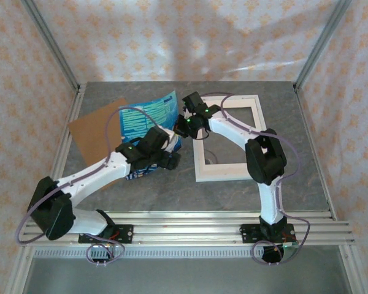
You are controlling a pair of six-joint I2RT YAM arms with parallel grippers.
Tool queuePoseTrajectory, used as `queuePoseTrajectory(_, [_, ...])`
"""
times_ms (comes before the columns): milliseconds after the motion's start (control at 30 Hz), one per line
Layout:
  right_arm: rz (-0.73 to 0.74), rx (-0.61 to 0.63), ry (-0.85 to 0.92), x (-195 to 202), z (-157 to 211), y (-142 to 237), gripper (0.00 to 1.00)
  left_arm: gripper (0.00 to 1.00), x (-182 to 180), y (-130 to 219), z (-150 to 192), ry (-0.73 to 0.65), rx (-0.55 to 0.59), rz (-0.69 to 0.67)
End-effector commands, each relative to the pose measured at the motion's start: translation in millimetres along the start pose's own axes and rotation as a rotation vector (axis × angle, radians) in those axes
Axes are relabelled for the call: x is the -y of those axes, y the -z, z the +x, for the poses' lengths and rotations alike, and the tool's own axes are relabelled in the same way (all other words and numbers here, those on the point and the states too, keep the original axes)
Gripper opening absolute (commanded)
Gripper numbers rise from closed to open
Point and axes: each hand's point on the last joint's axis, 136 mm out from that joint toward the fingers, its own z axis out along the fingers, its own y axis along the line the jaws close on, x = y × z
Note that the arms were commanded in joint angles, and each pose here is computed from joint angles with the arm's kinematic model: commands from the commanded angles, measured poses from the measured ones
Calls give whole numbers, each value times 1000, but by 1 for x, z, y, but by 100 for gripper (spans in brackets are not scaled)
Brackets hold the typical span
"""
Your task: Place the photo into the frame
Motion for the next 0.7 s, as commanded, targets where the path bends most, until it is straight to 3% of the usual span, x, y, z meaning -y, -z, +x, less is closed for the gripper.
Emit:
queuePoseTrajectory(0, [11,23,-16,-9,0,17,0,96,10,-6,-17,-97,31,-29])
queuePoseTrajectory(100, [5,29,-18,-10,1,20,0,92,-1,-16,-22,-103,29,-123])
queuePoseTrajectory(233, [8,31,-22,-9,4,23,0,77,-10,-23,-30,-124,41,-195])
queuePoseTrajectory(500, [4,37,-39,-8,3,23,0,43,4,-29,-31,-128,42,-123])
queuePoseTrajectory(667, [4,47,-47,-8,1,22,0,16,17,-30,-28,-98,28,-46])
